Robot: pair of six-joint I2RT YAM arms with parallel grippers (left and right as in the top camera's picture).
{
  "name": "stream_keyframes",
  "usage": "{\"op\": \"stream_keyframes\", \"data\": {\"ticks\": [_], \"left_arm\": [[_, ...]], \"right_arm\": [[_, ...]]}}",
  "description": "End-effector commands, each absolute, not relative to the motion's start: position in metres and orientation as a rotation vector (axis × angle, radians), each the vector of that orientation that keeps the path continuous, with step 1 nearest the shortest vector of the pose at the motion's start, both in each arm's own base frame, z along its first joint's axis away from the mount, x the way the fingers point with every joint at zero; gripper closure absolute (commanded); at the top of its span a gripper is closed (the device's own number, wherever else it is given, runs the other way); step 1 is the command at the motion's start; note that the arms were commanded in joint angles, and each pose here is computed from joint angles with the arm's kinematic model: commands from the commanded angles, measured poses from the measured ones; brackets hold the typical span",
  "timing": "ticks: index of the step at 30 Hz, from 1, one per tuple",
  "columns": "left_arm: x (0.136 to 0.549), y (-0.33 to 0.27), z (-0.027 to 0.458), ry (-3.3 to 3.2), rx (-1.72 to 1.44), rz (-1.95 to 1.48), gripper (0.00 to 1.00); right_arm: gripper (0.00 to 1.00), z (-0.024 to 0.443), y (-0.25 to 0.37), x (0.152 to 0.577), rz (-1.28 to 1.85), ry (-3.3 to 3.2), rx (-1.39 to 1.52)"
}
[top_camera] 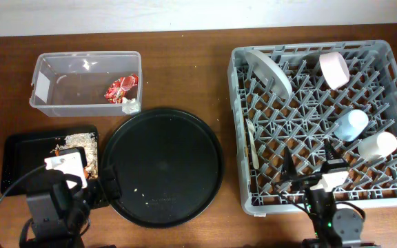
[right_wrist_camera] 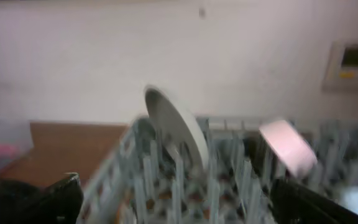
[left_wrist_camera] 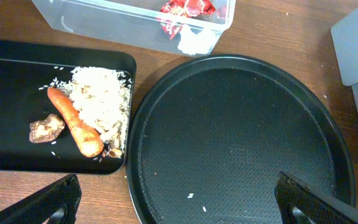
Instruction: Sort waste into correct bins and load items into the dishwasher rack
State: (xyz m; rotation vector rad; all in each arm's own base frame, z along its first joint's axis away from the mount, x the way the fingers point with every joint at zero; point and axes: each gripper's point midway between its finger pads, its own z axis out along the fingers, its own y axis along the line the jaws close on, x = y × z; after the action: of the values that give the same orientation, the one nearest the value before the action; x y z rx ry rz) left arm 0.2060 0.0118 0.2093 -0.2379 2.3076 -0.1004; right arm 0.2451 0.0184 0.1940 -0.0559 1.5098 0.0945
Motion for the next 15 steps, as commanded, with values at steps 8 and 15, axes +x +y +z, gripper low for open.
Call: {"op": "stream_keyframes", "data": {"ticks": [8,15], "left_arm": [[0.206,0.011,0.208,2.309,-0.214,-0.102,0.01],[0.206,0.011,0.208,2.309,-0.214,-0.102,0.01]], "right_arm": [[0.01,0.157,-0.008,0.246,-0.026,1.641,0.068],[0.01,0.157,-0.008,0.246,-0.026,1.641,0.068]]}}
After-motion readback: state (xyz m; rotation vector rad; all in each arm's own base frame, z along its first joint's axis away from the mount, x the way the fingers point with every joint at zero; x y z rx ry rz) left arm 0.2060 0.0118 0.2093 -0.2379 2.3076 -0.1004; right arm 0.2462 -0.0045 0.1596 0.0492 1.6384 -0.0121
